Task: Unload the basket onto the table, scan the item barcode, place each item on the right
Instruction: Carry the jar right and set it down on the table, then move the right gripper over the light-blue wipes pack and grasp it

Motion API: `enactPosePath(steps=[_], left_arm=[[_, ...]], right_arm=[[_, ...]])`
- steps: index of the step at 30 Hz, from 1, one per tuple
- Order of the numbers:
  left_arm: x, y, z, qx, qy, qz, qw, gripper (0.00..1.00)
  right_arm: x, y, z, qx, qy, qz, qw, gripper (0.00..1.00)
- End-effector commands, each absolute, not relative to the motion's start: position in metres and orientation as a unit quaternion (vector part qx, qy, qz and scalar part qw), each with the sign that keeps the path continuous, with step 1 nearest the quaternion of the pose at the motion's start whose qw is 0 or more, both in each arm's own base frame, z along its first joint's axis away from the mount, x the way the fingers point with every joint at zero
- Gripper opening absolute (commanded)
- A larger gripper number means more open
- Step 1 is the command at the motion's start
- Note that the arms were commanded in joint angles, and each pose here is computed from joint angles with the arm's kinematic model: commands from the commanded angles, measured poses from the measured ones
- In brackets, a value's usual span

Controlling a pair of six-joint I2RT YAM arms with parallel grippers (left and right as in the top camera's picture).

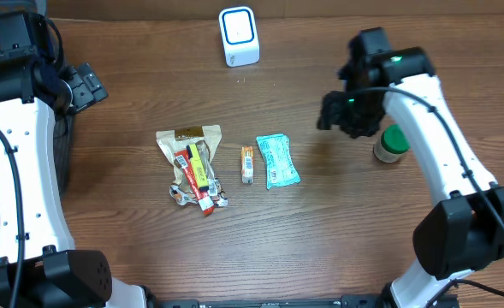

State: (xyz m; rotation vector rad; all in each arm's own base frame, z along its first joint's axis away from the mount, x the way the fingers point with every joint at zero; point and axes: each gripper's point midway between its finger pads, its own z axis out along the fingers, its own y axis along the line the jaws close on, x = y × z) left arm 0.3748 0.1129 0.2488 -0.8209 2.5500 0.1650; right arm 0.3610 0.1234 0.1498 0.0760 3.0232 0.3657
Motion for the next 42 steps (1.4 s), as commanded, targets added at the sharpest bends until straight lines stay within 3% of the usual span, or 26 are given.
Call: enactPosePath(steps=[1, 10, 16, 42], left_arm=[[0.374, 0.115, 0.263, -0.294, 0.921, 0.065, 0.246, 1.00], [0.374, 0.115, 0.263, -0.294, 0.921, 0.065, 0.246, 1.00], [0.374, 0.115, 0.263, -0.294, 0.921, 0.065, 0.246, 1.00], [0.374, 0.115, 0.263, -0.294, 0.921, 0.065, 0.246, 1.00]], right_arm=[[0.354, 0.153, 0.137, 0.001, 0.991, 0.128, 0.049, 0.63], [0.350, 0.213, 0.075, -0.072, 0.980, 0.155, 0.098, 0.62], [0.356, 0.207, 0.040, -0.011, 0.980, 0.150, 0.131, 0.63], [0.337, 0.170, 0.003, 0.082, 0.986, 0.078, 0.120, 0.63]])
